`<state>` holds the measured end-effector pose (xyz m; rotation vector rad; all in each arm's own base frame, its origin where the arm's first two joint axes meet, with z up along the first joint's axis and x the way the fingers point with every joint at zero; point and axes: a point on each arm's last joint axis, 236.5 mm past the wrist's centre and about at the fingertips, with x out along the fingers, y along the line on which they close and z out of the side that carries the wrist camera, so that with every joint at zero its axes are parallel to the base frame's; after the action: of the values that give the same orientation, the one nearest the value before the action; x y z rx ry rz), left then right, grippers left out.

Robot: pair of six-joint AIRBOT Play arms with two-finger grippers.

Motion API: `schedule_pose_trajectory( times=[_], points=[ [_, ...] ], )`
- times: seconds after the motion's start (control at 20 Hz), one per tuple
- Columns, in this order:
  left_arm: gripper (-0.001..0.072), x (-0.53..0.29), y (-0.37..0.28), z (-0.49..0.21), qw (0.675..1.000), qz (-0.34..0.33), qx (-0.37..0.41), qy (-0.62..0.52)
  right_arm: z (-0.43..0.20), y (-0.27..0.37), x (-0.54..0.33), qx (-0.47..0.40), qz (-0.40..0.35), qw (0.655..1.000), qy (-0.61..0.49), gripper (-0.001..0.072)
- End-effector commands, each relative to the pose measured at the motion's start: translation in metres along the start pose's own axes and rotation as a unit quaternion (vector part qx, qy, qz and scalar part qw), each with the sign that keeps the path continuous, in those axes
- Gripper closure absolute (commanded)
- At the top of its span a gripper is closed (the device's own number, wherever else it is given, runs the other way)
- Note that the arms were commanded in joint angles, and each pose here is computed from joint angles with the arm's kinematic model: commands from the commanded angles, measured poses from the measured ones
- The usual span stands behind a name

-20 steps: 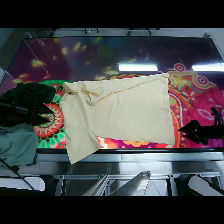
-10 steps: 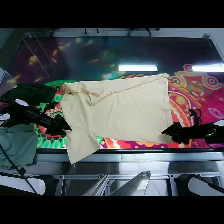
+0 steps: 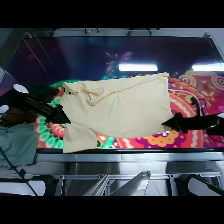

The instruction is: Fold the shirts.

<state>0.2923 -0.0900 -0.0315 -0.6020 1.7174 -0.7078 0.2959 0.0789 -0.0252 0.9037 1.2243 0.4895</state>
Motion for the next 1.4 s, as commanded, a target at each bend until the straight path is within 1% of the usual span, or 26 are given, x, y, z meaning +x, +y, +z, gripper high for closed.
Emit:
schedule_pose_trajectory(
  times=[0.0, 0.05, 0.1, 0.15, 0.2, 0.25, 0.3, 0.35, 0.45, 0.5, 0.55, 0.6, 0.65, 0.7, 0.8, 0.9, 1.0, 1.1, 1.2, 1.35],
  points=[
    [0.0707, -0.068, -0.096, -0.016, 0.988, -0.076, 0.099, -0.087, 0.034, 0.155, -0.070, -0.133, 0.163, 0.972, -0.102, 0.0696],
    [0.0707, -0.095, -0.136, -0.021, 0.973, -0.106, 0.153, -0.135, 0.042, 0.206, -0.104, -0.190, 0.191, 0.950, -0.156, 0.0696],
    [0.0707, -0.127, -0.181, -0.032, 0.949, -0.130, 0.214, -0.193, 0.046, 0.252, -0.139, -0.248, 0.201, 0.923, -0.214, 0.0696],
    [0.0706, -0.157, -0.224, -0.049, 0.917, -0.144, 0.281, -0.245, 0.044, 0.290, -0.173, -0.297, 0.198, 0.895, -0.270, 0.0696],
    [0.0706, -0.187, -0.268, -0.073, 0.874, -0.148, 0.352, -0.300, 0.038, 0.327, -0.209, -0.344, 0.186, 0.859, -0.329, 0.0696],
    [0.0706, -0.213, -0.305, -0.100, 0.827, -0.134, 0.418, -0.350, 0.029, 0.358, -0.241, -0.379, 0.175, 0.824, -0.383, 0.0696],
    [0.0684, -0.231, -0.333, -0.126, 0.786, -0.106, 0.468, -0.391, 0.014, 0.386, -0.272, -0.409, 0.164, 0.785, -0.436, 0.0696],
    [0.0684, -0.244, -0.353, -0.148, 0.749, -0.056, 0.503, -0.428, -0.001, 0.406, -0.296, -0.429, 0.154, 0.752, -0.476, 0.0696],
    [0.0683, -0.260, -0.377, -0.173, 0.696, 0.036, 0.525, -0.489, -0.026, 0.427, -0.326, -0.457, 0.119, 0.703, -0.532, 0.0696],
    [0.0683, -0.266, -0.387, -0.180, 0.674, 0.064, 0.527, -0.514, -0.034, 0.430, -0.332, -0.464, 0.103, 0.688, -0.548, 0.0696],
    [0.0683, -0.268, -0.397, -0.187, 0.658, 0.081, 0.534, -0.525, -0.037, 0.429, -0.335, -0.467, 0.085, 0.681, -0.557, 0.0696],
    [0.0683, -0.268, -0.401, -0.190, 0.653, 0.087, 0.542, -0.522, -0.037, 0.424, -0.335, -0.465, 0.064, 0.681, -0.562, 0.0696],
    [0.0683, -0.270, -0.401, -0.188, 0.653, 0.094, 0.546, -0.517, -0.031, 0.415, -0.335, -0.459, 0.039, 0.685, -0.564, 0.0696],
    [0.0683, -0.275, -0.394, -0.179, 0.661, 0.106, 0.540, -0.509, -0.021, 0.402, -0.331, -0.447, 0.017, 0.700, -0.556, 0.0696],
    [0.0683, -0.283, -0.370, -0.148, 0.694, 0.125, 0.518, -0.483, 0.003, 0.370, -0.309, -0.417, -0.001, 0.749, -0.515, 0.0696],
    [0.0683, -0.271, -0.350, -0.109, 0.735, 0.104, 0.513, -0.431, 0.033, 0.327, -0.277, -0.374, 0.005, 0.807, -0.457, 0.0696],
    [0.0683, -0.242, -0.320, -0.057, 0.787, 0.087, 0.495, -0.357, 0.062, 0.277, -0.238, -0.314, 0.017, 0.858, -0.405, 0.0696],
    [0.0683, -0.203, -0.278, 0.000, 0.838, 0.092, 0.461, -0.277, 0.087, 0.224, -0.191, -0.258, 0.022, 0.898, -0.356, 0.0696],
    [0.0683, -0.163, -0.238, 0.054, 0.875, 0.085, 0.424, -0.216, 0.112, 0.169, -0.142, -0.199, 0.014, 0.925, -0.322, 0.0696],
    [0.0683, -0.111, -0.175, 0.129, 0.917, 0.056, 0.356, -0.172, 0.145, 0.092, -0.073, -0.138, -0.026, 0.949, -0.284, 0.0696]
  ],
)
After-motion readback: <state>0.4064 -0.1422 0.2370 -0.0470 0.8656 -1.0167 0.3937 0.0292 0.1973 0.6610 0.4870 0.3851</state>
